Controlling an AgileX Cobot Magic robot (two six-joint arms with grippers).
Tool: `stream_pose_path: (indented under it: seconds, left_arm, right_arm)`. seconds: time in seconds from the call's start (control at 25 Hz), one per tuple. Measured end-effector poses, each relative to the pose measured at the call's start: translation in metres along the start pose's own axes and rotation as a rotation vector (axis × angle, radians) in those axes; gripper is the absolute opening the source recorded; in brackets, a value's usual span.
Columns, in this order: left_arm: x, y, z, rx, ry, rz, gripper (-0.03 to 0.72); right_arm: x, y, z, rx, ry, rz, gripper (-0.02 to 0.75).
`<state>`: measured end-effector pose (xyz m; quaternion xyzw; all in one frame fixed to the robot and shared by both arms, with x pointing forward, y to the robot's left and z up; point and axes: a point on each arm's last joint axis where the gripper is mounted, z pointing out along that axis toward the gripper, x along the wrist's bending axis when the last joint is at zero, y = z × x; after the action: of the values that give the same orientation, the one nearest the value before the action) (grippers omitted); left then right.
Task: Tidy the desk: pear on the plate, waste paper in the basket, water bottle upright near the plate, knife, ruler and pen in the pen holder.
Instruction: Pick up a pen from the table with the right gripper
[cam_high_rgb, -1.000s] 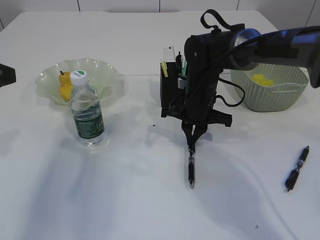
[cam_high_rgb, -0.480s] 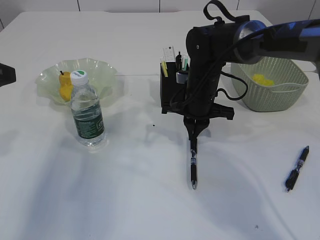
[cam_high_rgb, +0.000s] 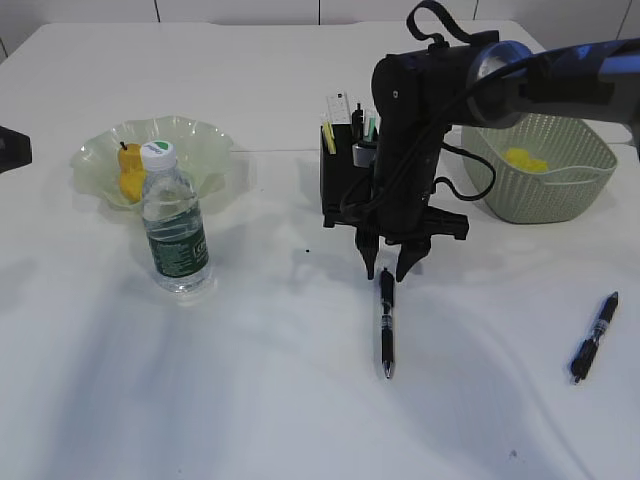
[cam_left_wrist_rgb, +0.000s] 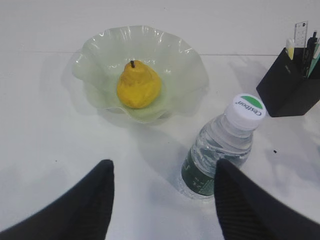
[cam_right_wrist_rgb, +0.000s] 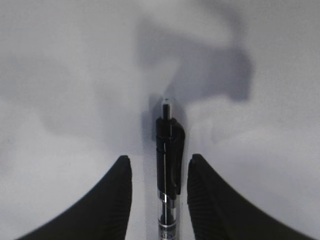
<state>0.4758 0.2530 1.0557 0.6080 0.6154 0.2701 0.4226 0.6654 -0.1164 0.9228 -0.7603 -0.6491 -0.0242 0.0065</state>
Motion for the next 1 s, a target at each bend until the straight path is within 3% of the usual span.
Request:
stream_pose_path:
  seconds: [1.0]
  left_arm:
    - [0.0,0.001,0.0,-0.013,-0.002,0.0,0.447]
  right_arm:
    - [-0.002,0.0,0.017,0.032,-0.032,0.012,0.259]
